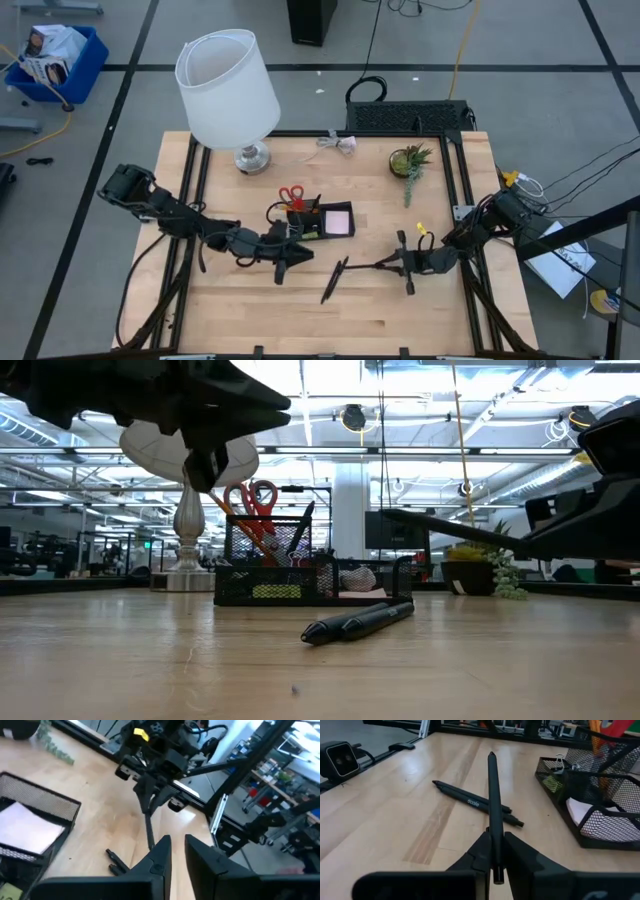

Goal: Pick and place office supplies into organizer
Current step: Put the black pen into the black desk organizer

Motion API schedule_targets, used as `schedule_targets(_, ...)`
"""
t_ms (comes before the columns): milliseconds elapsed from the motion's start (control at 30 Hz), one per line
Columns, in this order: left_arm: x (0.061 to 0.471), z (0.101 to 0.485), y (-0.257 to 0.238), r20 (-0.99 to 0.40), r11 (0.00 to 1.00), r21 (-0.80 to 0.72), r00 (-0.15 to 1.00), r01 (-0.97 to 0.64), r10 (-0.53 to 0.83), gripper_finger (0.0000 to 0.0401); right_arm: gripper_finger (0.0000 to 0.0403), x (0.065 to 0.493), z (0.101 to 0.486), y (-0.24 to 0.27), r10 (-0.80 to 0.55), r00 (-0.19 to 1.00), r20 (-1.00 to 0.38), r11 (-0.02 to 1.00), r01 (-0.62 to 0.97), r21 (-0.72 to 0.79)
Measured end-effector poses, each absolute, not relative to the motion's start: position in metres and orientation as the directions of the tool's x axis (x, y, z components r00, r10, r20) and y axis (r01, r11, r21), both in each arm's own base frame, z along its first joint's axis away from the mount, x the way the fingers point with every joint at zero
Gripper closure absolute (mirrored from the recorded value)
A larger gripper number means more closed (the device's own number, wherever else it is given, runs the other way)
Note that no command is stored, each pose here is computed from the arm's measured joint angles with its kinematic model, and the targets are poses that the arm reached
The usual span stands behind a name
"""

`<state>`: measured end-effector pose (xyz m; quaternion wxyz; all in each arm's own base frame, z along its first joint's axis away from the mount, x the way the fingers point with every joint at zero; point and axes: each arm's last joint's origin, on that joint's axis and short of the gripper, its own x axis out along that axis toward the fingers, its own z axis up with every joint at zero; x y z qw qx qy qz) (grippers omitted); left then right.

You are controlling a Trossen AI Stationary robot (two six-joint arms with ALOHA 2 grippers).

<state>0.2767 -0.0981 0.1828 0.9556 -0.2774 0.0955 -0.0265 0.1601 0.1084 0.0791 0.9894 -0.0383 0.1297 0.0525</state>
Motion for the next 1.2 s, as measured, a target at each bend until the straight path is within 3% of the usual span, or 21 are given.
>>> schedule_targets(333,0.304,0.210,-0.102,-0.317,0.817,-0.576,0.926,-0.015,-0.207,0.0212,0.0372,0.184,0.075,0.129,0.131,0.925,-0.356,0.981,-0.174,-0.091)
schedule_targets(500,0.314,0.227,-0.104,-0.442,0.816,-0.575,0.861,-0.056,-0.252,0.0171,0.0368,0.197,0.079,0.142,0.178,0.910,-0.375,0.960,-0.244,-0.135)
schedule_targets(633,0.316,0.232,-0.104,-0.460,0.788,-0.612,0.840,-0.065,-0.288,0.0161,0.0367,0.204,0.092,0.148,0.190,0.922,-0.338,0.943,-0.267,-0.200)
schedule_targets(1000,0.317,0.232,-0.098,-0.449,0.537,-0.826,0.773,-0.168,-0.448,0.0160,0.0364,0.228,0.141,0.159,0.148,0.899,-0.411,0.844,-0.331,-0.421)
schedule_targets(1200,0.318,0.227,-0.098,-0.469,0.528,-0.826,0.760,-0.197,-0.450,0.0160,0.0373,0.240,0.153,0.160,0.165,0.909,-0.384,0.803,-0.349,-0.483)
